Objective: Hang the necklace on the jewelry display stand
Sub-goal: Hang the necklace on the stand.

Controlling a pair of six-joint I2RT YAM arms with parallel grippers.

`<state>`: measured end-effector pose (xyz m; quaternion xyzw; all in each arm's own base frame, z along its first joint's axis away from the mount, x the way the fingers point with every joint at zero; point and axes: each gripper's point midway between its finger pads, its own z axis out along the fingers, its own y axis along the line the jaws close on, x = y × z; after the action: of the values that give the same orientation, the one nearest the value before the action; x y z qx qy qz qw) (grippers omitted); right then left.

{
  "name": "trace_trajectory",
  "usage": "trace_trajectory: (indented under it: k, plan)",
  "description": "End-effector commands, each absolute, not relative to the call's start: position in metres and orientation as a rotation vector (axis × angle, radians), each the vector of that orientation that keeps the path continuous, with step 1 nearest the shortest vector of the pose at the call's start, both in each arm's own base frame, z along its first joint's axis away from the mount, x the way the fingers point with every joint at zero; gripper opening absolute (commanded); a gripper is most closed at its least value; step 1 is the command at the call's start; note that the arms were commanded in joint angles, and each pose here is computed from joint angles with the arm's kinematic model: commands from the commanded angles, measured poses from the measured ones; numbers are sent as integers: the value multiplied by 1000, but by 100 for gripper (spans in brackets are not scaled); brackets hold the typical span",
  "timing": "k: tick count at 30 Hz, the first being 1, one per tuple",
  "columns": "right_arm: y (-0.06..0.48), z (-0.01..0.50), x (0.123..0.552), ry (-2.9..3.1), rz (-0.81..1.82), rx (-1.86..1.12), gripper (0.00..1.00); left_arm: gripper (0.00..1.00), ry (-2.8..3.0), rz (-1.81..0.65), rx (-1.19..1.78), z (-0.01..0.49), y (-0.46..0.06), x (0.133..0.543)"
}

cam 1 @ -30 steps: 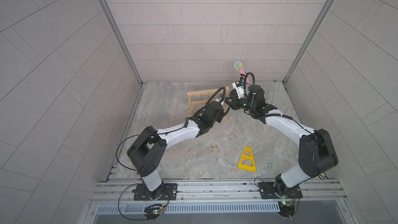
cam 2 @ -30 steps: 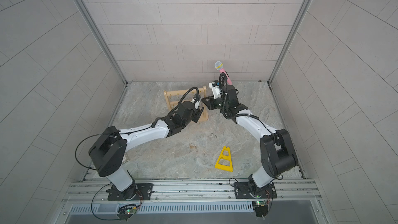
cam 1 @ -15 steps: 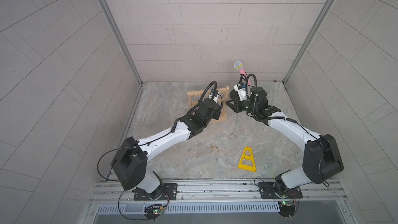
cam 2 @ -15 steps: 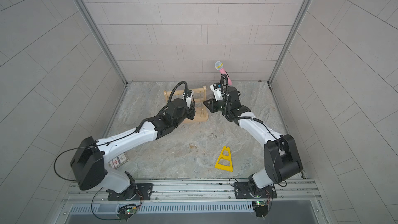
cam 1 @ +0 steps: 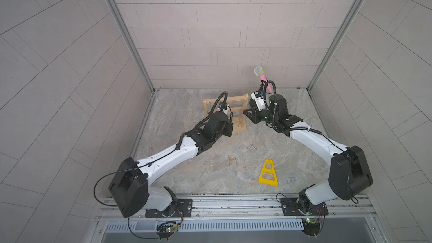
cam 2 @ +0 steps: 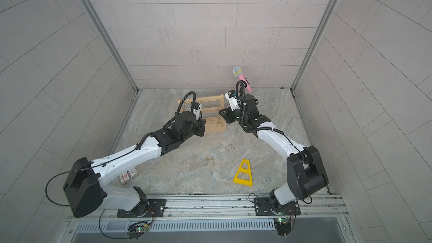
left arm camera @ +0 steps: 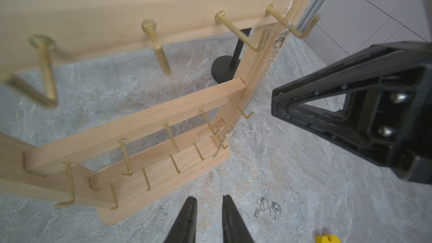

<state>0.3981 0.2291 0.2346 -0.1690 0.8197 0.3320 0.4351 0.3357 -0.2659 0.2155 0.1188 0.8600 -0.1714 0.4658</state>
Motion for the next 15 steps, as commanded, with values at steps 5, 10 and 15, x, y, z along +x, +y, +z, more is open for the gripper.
trace_trajectory:
  k: [5, 10, 15]
  plan:
    - [228, 239, 406, 2037, 749, -436, 20, 26, 2117, -499, 257, 220, -267, 335]
    - [216, 219, 385, 2079, 712, -448, 23, 26, 2141, -479, 252, 216, -259, 330]
    - [210, 188, 378, 2116, 694, -425, 27, 27, 2183, -465, 229, 212, -248, 324]
